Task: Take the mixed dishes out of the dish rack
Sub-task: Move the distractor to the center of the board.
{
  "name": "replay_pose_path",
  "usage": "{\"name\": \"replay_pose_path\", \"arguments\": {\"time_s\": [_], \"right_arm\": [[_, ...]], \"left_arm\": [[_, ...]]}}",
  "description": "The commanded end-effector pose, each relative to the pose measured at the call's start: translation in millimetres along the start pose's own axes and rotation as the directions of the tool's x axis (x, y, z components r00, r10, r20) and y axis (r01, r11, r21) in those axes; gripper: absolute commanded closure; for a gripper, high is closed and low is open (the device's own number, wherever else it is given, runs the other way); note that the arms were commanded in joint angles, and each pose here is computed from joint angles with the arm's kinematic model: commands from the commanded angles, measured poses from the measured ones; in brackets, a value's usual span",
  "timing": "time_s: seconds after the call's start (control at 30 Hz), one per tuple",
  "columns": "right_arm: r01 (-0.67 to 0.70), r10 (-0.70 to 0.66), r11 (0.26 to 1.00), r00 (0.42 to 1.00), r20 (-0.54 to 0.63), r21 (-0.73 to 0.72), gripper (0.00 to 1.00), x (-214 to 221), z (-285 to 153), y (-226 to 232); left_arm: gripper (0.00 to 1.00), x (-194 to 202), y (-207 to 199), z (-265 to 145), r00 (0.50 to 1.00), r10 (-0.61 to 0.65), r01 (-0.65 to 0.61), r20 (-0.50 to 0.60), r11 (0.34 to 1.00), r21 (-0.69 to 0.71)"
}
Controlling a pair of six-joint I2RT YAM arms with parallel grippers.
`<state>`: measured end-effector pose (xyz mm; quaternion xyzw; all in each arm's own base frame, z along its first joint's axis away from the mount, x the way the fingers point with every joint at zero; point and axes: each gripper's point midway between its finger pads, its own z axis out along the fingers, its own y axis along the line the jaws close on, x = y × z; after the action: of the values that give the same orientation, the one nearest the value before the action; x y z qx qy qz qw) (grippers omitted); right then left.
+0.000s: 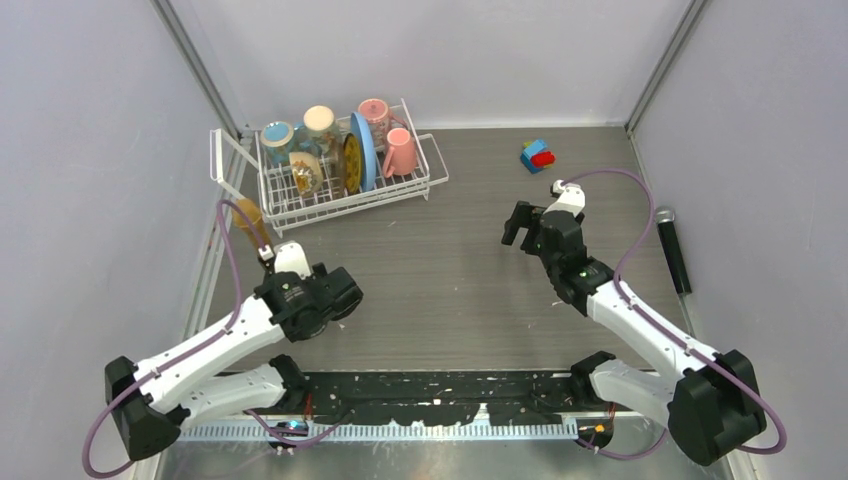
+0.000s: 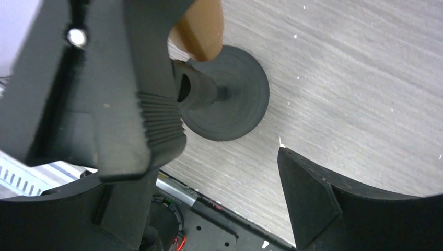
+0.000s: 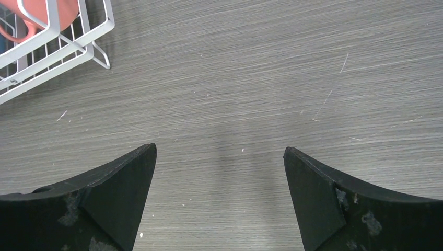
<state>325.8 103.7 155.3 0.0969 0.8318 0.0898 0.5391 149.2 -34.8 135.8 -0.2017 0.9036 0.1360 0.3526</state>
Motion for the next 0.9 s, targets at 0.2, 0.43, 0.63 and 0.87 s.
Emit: {"name": "replay_pose_path", "arguments": {"time_s": [0.2,0.43,0.63,0.87], "right_arm": [[-0.011,0.012,1.000,0.997,0.077,-0.020,0.00,-23.6,-7.9,5.2],[0.001,-0.002,1.000,0.997,0.080,0.009,0.00,-23.1,-11.7,-2.3],[0.006,-0.006,1.000,0.997,0.080,0.006,0.00,-22.7,-9.8,-1.3],[0.012,-0.012,1.000,0.997,0.076,0.012,0.00,-22.3,-9.0,-2.0]], "left_arm": [[0.21,-46.4,-2.2,17.6,0.962,-0.122,0.137,0.246,0.989,-0.048],[0.32,-51.1,1.2,40.7,0.959,-0.143,0.174,0.245,0.979,-0.109],[0.47,-58.7,-0.5,47.6,0.941,-0.165,0.207,0.297,0.971,-0.117],[0.71,-57.2,1.0,57.4,0.934,-0.178,0.233,0.310,0.960,-0.152]]}}
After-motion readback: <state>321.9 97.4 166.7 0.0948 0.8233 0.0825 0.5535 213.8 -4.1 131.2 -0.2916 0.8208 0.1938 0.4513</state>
